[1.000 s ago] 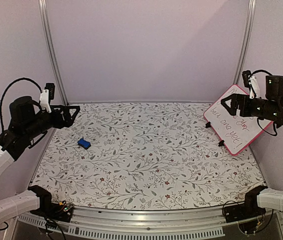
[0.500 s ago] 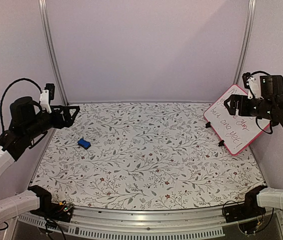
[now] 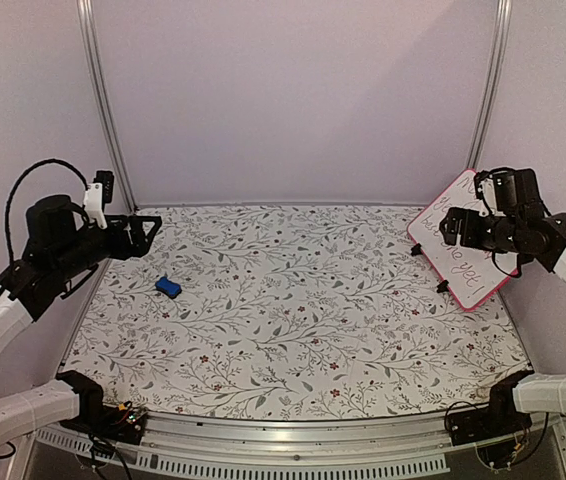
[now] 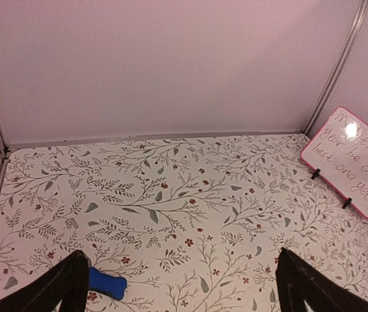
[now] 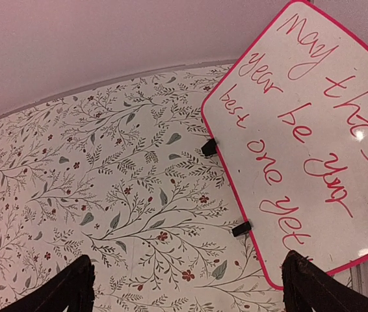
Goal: Erase the whiteboard
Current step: Move the whiteboard to the center of the board.
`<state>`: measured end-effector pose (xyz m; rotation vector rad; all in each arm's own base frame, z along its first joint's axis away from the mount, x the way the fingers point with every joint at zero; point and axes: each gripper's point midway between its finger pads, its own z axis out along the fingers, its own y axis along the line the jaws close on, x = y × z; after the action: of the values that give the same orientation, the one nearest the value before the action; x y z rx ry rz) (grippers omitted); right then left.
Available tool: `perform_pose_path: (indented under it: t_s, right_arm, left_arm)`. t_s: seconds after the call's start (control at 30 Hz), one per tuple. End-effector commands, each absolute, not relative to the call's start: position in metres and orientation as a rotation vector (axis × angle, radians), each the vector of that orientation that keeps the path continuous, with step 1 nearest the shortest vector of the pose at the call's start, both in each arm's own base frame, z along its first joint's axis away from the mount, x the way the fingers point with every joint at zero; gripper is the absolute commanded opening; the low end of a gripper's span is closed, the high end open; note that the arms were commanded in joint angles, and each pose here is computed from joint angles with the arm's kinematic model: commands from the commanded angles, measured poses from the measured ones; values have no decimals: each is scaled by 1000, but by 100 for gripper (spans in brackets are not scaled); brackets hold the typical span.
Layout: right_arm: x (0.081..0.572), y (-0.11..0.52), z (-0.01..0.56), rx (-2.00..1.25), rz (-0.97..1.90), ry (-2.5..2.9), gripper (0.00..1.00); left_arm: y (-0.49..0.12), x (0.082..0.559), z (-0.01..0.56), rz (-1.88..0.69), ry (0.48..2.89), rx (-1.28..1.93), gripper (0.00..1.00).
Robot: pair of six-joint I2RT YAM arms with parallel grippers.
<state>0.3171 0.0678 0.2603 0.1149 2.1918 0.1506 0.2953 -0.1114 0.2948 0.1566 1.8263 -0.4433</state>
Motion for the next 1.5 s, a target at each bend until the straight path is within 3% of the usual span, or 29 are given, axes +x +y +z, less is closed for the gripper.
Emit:
perform_pose_path:
  t_s: [0.0, 0.5, 0.97, 1.47]
  right_arm:
    - [331, 67, 255, 210, 168, 2151, 99]
    - [363, 65, 210, 417, 137, 2193, 99]
    - [360, 75, 135, 741, 34, 2252, 99]
    - [353, 49, 90, 1002, -188, 2201, 83]
  left_arm:
    - [-115, 296, 291, -439, 1830, 173, 100]
    - [-119, 298, 287, -455, 1843, 188, 100]
    - [-121, 297, 285, -465, 1848, 197, 100]
    - [-122, 296, 285, -471, 1848, 202, 100]
